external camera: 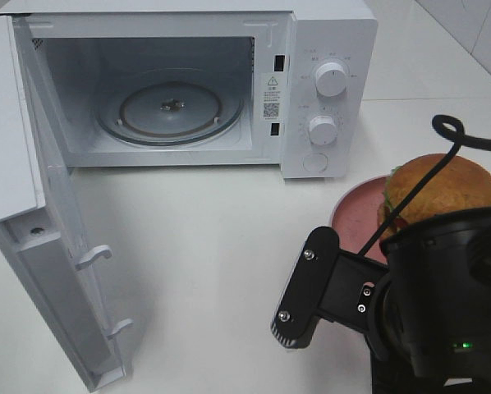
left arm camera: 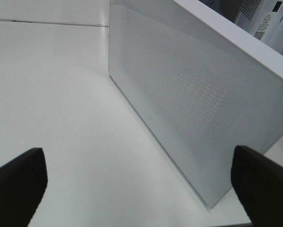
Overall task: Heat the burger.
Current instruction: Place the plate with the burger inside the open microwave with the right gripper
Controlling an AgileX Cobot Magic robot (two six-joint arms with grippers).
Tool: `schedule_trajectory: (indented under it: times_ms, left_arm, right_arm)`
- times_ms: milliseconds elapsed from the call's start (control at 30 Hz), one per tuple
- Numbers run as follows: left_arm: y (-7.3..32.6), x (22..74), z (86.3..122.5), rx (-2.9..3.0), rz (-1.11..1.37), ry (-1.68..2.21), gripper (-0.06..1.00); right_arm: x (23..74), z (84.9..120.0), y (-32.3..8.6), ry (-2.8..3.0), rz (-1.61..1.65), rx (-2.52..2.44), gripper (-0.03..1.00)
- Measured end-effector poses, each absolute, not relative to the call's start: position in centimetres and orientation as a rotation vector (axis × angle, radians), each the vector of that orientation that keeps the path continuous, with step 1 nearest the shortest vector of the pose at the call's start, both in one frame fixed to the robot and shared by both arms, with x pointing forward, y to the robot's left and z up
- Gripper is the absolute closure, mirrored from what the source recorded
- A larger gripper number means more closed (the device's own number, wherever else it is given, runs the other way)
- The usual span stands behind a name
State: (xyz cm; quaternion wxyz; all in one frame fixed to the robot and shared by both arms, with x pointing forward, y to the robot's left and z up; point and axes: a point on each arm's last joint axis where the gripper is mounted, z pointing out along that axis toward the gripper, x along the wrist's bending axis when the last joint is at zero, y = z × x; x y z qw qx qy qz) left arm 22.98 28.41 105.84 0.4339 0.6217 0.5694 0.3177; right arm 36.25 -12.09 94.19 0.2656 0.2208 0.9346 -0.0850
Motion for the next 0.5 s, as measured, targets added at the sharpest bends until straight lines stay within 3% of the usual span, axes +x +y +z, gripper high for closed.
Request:
schedule_trajectory:
  times_ms: [500]
  left_arm:
    - [28.4,23.0,105.8,1.548,0.791,1.418,-0.03]
  right_arm:
    - [36.4,94.1,-10.7,2.59,-0.112,0.235,0.94]
